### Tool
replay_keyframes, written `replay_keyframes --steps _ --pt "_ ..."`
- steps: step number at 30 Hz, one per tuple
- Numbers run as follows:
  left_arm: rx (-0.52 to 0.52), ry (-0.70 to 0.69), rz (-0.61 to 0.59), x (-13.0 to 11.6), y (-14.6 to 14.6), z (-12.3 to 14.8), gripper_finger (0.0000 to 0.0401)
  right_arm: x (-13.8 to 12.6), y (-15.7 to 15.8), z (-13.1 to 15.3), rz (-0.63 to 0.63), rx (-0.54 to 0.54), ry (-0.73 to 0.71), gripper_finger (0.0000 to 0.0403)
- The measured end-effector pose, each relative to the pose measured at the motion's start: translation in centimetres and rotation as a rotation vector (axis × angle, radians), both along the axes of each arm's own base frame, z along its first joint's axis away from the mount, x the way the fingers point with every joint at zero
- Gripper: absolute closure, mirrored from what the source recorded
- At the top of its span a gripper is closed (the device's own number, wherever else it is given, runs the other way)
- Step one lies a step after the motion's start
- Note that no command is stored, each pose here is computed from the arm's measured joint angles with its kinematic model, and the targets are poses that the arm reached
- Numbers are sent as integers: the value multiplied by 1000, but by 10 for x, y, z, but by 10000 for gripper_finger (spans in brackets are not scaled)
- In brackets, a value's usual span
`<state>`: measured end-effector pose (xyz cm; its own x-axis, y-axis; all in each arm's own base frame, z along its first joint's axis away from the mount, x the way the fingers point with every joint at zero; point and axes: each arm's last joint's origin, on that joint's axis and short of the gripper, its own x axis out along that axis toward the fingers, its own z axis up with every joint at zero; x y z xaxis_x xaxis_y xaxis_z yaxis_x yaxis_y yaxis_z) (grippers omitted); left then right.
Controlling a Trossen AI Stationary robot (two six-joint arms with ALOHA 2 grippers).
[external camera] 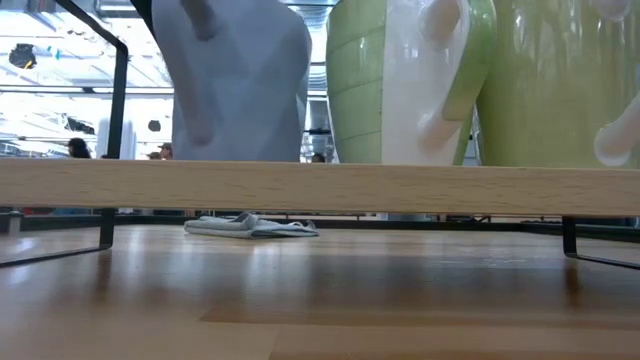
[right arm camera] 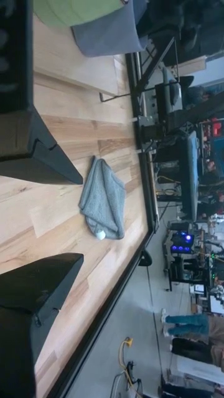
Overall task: Stack small to large cups/mugs on shelf
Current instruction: Put the blue mug on the shelf
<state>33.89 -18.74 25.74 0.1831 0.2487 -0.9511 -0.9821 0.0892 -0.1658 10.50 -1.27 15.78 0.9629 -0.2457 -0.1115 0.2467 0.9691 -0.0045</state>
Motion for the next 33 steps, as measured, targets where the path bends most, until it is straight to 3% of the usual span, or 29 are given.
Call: replay_keyframes --steps 25,33 --pt "-1 -36 15 4 0 -2 397 0 0 0 15 -14 6 191" --pt "-9 -32 15 4 0 -2 381 0 0 0 17 -14 7 191"
